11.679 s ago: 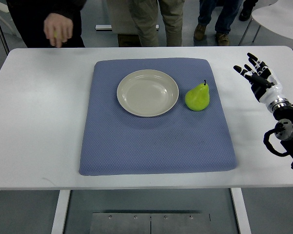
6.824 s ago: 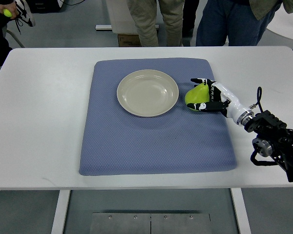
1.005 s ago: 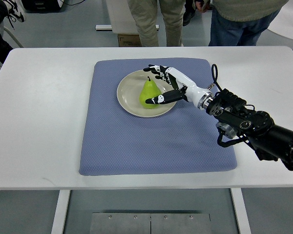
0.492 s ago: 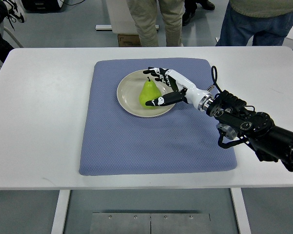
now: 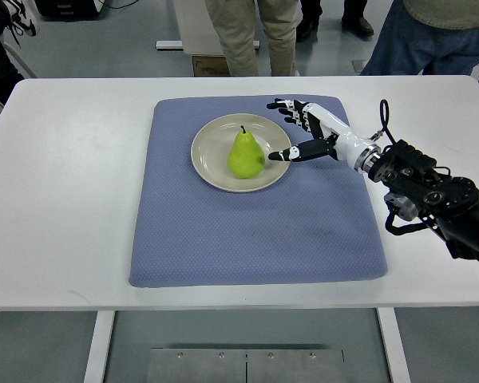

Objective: Place pear on plate with right hand
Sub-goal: 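Open the right hand and withdraw it away from the plate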

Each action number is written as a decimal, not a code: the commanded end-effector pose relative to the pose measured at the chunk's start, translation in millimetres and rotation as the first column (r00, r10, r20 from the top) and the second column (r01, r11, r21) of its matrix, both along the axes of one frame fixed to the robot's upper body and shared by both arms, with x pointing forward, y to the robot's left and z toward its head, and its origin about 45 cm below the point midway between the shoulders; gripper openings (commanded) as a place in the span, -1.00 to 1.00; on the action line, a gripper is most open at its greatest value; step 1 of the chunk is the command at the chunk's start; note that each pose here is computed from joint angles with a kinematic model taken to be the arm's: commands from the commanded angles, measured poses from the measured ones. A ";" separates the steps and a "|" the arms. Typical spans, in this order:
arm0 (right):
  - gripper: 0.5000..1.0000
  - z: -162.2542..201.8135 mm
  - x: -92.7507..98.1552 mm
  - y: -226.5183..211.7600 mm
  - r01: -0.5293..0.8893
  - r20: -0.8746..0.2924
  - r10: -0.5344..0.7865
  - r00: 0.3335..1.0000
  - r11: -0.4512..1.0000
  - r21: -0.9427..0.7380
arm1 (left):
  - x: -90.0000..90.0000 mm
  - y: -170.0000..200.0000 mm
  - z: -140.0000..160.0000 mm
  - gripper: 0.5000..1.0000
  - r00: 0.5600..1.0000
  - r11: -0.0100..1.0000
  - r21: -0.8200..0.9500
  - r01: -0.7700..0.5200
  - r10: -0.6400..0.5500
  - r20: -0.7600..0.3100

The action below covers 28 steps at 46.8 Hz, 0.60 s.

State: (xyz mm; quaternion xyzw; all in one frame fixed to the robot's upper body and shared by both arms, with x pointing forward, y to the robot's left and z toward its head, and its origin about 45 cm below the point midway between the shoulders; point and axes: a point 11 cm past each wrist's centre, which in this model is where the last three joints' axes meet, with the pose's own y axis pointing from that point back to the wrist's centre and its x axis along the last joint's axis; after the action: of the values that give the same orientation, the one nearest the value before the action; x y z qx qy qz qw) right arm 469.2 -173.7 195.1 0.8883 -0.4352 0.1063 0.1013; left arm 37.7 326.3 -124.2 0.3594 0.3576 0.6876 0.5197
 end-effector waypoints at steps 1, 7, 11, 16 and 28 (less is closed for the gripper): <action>0.99 -1.9 0.0 -8.7 0.021 -0.005 -0.021 1.000 1.000 0.007 | 0.0 0.0 0.0 1.00 1.000 1.000 0.000 0.000 0.000 0.000; 0.99 1.6 3.8 -23.0 0.068 0.000 -0.068 0.998 0.997 0.033 | 0.0 0.0 0.0 1.00 1.000 1.000 0.000 0.000 0.000 0.000; 0.99 -0.1 4.3 -34.0 0.109 -0.008 -0.109 0.994 0.992 0.063 | 0.0 0.0 0.0 1.00 1.000 1.000 0.000 0.000 0.000 0.000; 0.99 4.7 7.6 -45.2 0.164 -0.008 -0.165 0.986 0.979 0.124 | 0.0 0.0 0.0 1.00 1.000 1.000 0.000 0.000 0.000 0.000; 0.99 1.5 15.3 -63.2 0.301 -0.094 -0.290 0.953 0.941 0.154 | 0.0 0.0 0.0 1.00 1.000 1.000 0.000 0.000 0.000 0.000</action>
State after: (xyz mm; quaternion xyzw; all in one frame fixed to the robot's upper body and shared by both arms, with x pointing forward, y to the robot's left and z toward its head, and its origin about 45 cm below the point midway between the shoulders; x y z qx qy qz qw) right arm 483.3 -233.4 197.5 0.8277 -0.5578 0.0290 0.0546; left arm 37.7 326.3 -124.2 0.3594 0.3576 0.6876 0.5197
